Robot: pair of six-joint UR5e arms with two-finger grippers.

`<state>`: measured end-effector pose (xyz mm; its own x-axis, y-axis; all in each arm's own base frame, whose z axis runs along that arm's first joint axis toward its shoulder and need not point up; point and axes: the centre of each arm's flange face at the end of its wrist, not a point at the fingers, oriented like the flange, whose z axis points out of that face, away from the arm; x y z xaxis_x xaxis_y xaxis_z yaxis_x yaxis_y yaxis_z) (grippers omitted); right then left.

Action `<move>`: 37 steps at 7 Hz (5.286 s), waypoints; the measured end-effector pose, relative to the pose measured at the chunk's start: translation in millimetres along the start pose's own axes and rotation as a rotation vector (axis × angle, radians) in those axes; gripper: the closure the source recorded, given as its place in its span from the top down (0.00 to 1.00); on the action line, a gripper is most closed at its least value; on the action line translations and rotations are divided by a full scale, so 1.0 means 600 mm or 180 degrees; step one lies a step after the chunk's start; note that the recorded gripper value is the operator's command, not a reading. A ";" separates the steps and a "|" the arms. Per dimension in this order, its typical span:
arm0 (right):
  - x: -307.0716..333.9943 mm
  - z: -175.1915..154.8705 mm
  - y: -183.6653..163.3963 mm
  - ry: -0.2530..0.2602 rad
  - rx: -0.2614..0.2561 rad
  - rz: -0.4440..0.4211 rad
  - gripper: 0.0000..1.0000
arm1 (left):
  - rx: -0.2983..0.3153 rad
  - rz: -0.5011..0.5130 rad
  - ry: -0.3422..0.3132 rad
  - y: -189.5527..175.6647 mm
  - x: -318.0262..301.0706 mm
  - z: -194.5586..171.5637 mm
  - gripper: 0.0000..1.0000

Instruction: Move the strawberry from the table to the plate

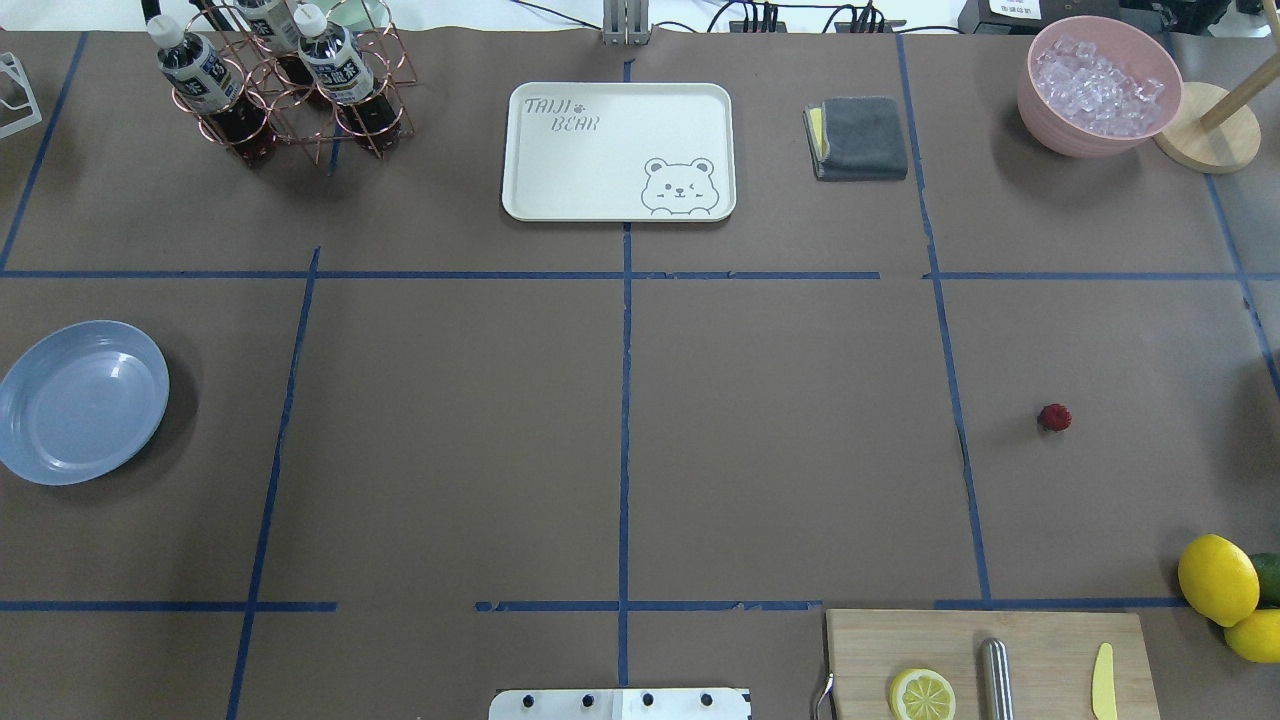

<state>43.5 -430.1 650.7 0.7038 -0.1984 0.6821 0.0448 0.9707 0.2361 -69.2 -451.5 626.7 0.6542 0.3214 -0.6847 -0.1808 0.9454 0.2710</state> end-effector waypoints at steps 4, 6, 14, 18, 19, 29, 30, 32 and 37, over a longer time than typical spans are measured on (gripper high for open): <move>-0.030 -0.029 -0.056 -0.0060 0.0369 0.0384 1.00 | 0.1012 0.1083 -0.0273 -0.056 0.034 -0.040 1.00; -0.025 -0.024 -0.052 -0.0065 0.0394 0.0407 1.00 | 0.1293 0.0976 -0.0223 -0.061 0.051 -0.049 1.00; -0.023 -0.022 -0.047 -0.0072 0.0419 0.0385 1.00 | 0.0959 0.0107 0.0144 0.045 0.085 0.271 0.68; -0.021 -0.019 -0.044 -0.0067 0.0417 0.0387 1.00 | 0.0817 0.0115 0.0233 0.057 0.126 0.330 0.48; -0.020 -0.019 -0.044 -0.0066 0.0418 0.0388 1.00 | 0.0792 0.0126 0.0253 0.057 0.132 0.335 0.38; -0.016 -0.016 -0.031 -0.0065 0.0402 0.0412 1.00 | 0.0837 -0.0258 0.1128 -0.115 0.484 0.221 0.00; -0.014 -0.014 -0.023 -0.0069 0.0416 0.0407 1.00 | 0.0851 -0.0275 0.1248 -0.162 0.587 0.231 0.00; -0.011 -0.011 -0.009 -0.0076 0.0431 0.0405 1.00 | 0.0702 -0.0456 0.1323 -0.248 0.847 0.271 0.00; -0.010 -0.010 -0.006 -0.0074 0.0431 0.0413 1.00 | 0.0595 -0.0611 0.1057 -0.264 1.081 0.371 0.00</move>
<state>43.4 -431.5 641.7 0.6809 -0.0774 0.7283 -0.1422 0.9615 0.2352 547.2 -404.6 290.8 0.3855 0.1691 -0.9071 0.0773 0.9737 0.2144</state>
